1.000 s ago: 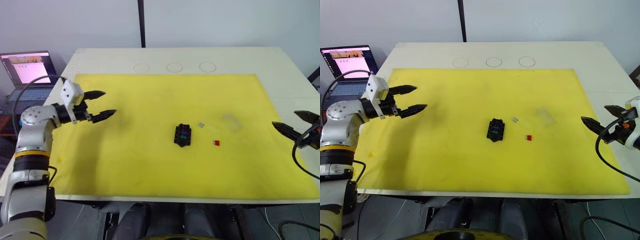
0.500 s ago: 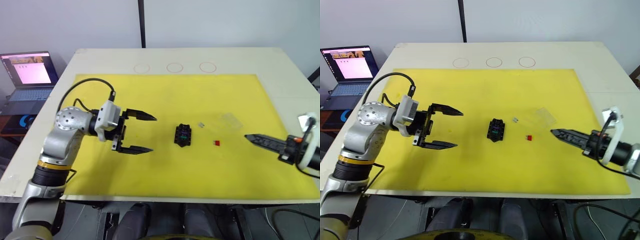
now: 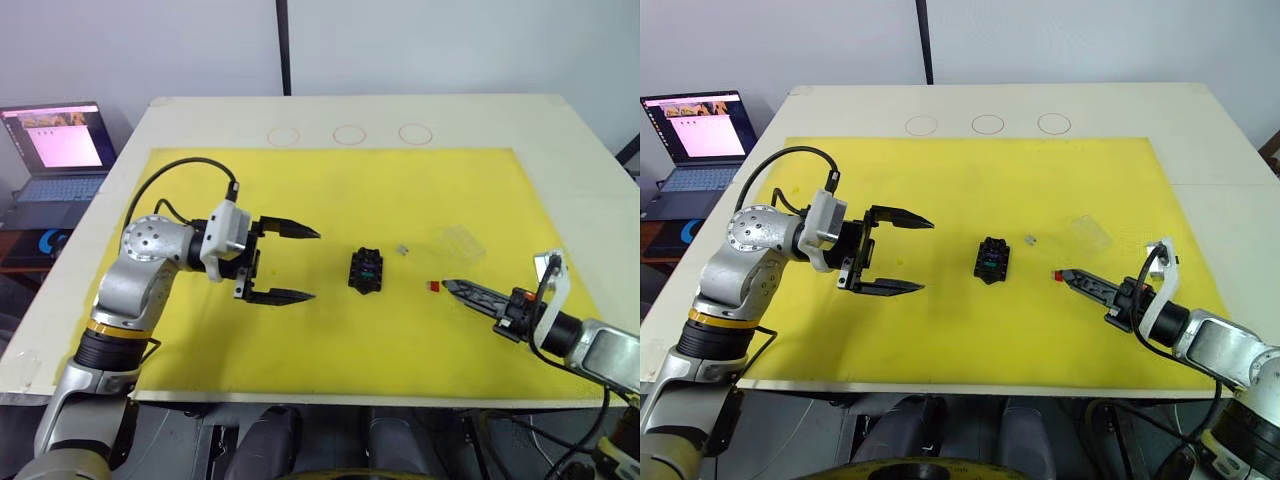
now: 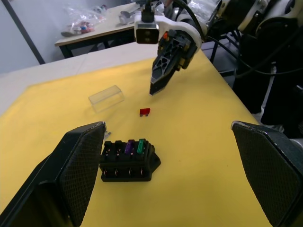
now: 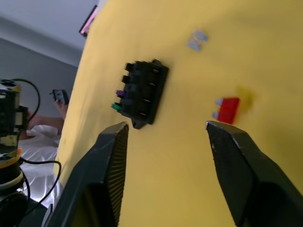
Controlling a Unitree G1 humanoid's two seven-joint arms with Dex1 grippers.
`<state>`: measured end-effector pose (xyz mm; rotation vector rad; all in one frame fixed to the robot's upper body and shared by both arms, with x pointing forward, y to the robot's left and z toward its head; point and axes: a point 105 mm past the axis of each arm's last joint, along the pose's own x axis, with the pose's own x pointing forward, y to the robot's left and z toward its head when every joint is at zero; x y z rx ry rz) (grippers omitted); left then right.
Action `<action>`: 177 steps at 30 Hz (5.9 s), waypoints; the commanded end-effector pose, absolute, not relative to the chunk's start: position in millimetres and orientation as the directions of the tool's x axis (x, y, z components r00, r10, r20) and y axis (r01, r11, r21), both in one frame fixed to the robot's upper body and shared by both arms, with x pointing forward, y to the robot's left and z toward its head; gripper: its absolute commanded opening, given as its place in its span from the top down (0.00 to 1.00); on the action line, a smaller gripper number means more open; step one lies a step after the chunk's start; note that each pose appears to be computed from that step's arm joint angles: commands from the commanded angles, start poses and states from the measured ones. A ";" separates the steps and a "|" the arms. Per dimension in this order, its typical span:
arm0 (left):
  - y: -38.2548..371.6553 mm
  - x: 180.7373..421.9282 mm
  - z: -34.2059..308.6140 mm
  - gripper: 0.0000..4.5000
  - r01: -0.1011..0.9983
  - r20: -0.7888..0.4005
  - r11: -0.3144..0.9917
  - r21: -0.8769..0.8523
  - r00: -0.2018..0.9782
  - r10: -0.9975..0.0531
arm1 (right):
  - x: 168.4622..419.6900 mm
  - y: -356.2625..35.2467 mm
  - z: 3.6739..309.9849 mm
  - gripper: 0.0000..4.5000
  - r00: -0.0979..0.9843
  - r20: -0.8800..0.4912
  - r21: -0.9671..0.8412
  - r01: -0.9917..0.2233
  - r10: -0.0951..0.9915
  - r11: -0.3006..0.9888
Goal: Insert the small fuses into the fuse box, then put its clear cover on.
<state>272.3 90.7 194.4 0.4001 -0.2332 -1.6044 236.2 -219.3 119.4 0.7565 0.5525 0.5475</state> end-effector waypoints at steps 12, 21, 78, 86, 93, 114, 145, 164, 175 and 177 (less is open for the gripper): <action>80.9 265.2 201.2 0.00 0.905 -0.109 -0.113 0.410 -0.075 -0.991 | 247.9 -208.9 115.3 0.36 0.794 -0.240 0.818 -0.144 0.559 0.557; 79.9 266.4 200.0 0.00 0.905 -0.115 -0.123 0.407 -0.082 -0.990 | 253.8 -208.3 108.1 0.36 0.813 -0.263 0.835 -0.077 0.520 0.544; 84.7 288.0 193.0 0.00 0.948 -0.062 0.011 0.317 0.033 -0.998 | 289.7 -139.0 210.7 0.99 0.501 -0.496 -0.040 -0.829 0.709 0.557; 70.2 298.4 171.6 0.00 0.960 -0.030 0.105 0.258 0.117 -0.993 | 309.7 -119.7 218.0 0.99 0.394 -0.594 -0.143 -0.910 0.702 0.390; 67.1 298.8 163.1 0.00 0.956 -0.041 0.115 0.270 0.131 -0.991 | 315.5 -117.2 199.4 0.99 0.373 -0.636 -0.158 -0.920 0.676 0.359; 66.0 301.6 160.4 0.00 0.949 -0.058 0.105 0.296 0.128 -0.990 | 321.3 -114.5 183.2 0.99 0.343 -0.681 -0.206 -0.937 0.647 0.281; 63.0 303.8 161.7 0.00 0.949 -0.064 0.095 0.300 0.120 -0.991 | 324.3 -118.5 170.0 0.99 0.326 -0.721 -0.233 -0.945 0.612 0.229; 62.4 302.8 160.9 0.00 0.947 -0.072 0.088 0.309 0.116 -0.991 | 326.7 -118.5 170.7 0.48 0.341 -0.706 -0.220 -0.939 0.621 0.265; 62.3 304.3 161.6 0.00 0.946 -0.077 0.081 0.312 0.110 -0.991 | 326.0 -111.8 193.4 0.48 0.341 -0.620 -0.169 -0.937 0.707 0.304; 62.7 304.7 161.7 0.00 0.946 -0.079 0.080 0.313 0.110 -0.991 | 325.3 -111.1 199.3 0.48 0.345 -0.597 -0.166 -0.936 0.724 0.309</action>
